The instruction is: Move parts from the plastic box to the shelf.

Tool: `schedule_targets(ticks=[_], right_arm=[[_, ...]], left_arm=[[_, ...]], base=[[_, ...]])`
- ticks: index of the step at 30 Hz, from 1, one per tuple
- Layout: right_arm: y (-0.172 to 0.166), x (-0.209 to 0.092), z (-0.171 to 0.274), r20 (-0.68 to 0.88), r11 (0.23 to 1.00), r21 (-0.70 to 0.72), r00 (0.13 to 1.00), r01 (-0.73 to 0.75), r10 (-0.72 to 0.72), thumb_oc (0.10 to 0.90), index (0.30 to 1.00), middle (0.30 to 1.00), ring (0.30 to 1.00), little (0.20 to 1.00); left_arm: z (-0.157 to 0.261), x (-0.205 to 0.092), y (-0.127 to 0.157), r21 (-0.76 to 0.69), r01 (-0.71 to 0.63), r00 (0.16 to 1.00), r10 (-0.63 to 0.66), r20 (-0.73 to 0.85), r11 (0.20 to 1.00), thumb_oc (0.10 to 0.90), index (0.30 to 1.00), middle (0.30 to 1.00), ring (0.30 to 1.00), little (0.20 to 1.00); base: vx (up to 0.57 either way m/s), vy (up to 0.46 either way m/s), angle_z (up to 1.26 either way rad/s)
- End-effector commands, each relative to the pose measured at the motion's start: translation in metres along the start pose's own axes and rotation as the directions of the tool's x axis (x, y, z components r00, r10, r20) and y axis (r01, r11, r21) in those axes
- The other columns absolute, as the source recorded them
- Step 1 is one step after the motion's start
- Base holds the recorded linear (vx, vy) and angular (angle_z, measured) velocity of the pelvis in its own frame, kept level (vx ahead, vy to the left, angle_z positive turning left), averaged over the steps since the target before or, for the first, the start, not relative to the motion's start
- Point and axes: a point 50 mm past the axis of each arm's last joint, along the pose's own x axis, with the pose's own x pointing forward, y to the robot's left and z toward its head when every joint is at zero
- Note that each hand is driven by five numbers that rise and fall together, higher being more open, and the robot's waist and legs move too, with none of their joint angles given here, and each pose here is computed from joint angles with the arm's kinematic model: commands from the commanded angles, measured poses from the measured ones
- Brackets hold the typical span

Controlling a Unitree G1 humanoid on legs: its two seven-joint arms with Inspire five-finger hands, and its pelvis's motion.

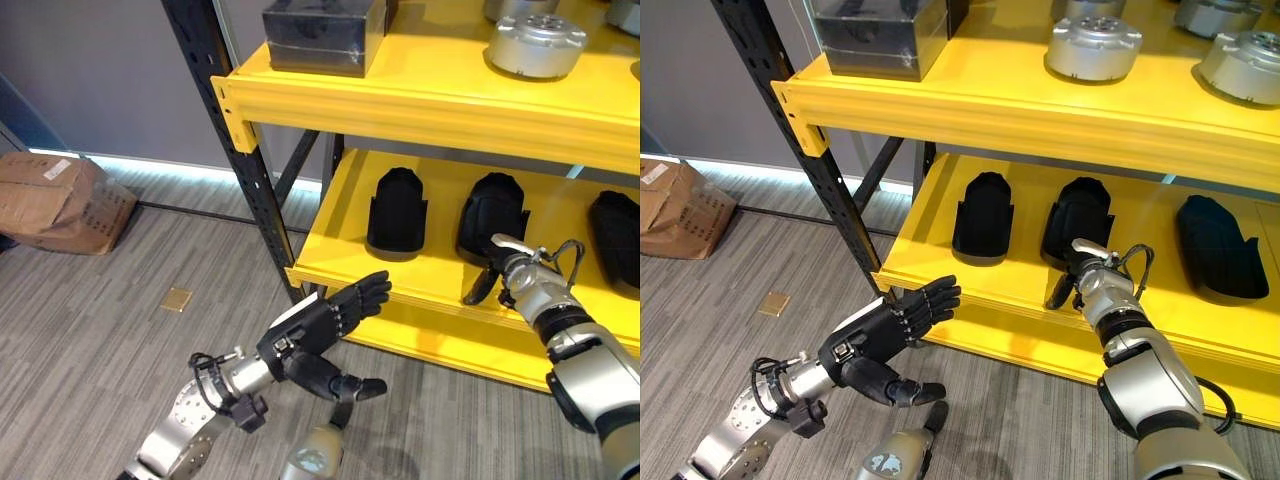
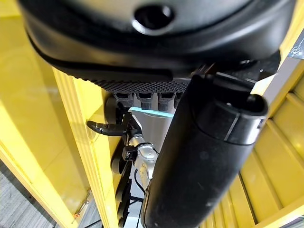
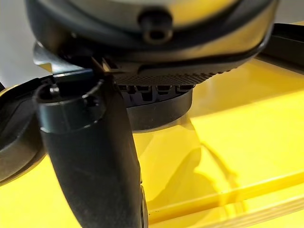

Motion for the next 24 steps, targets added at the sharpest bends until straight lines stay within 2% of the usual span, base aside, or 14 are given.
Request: schedule_targets(ticks=[1,24], right_arm=[[-0.036,-0.004,-0.029,-0.157,0.978,-0.167,0.976,0.123,-0.149,0.9,1.0,1.0,1.0,1.0],[-0.05,-0.009,-0.054,-0.284,0.962,-0.24,0.938,0.128,-0.196,0.9,1.0,1.0,1.0,1.0]], left_arm=[[0.041,0.016,-0.005,0.088,0.042,0.971,-0.062,0.23,0.995,0.9,1.0,1.0,1.0,1.0],[0.048,0.021,-0.003,0.095,0.033,0.965,-0.056,0.255,0.995,0.9,1.0,1.0,1.0,1.0]], base=[[-0.02,0.009,-0.05],[-0.01,0.002,-0.03]])
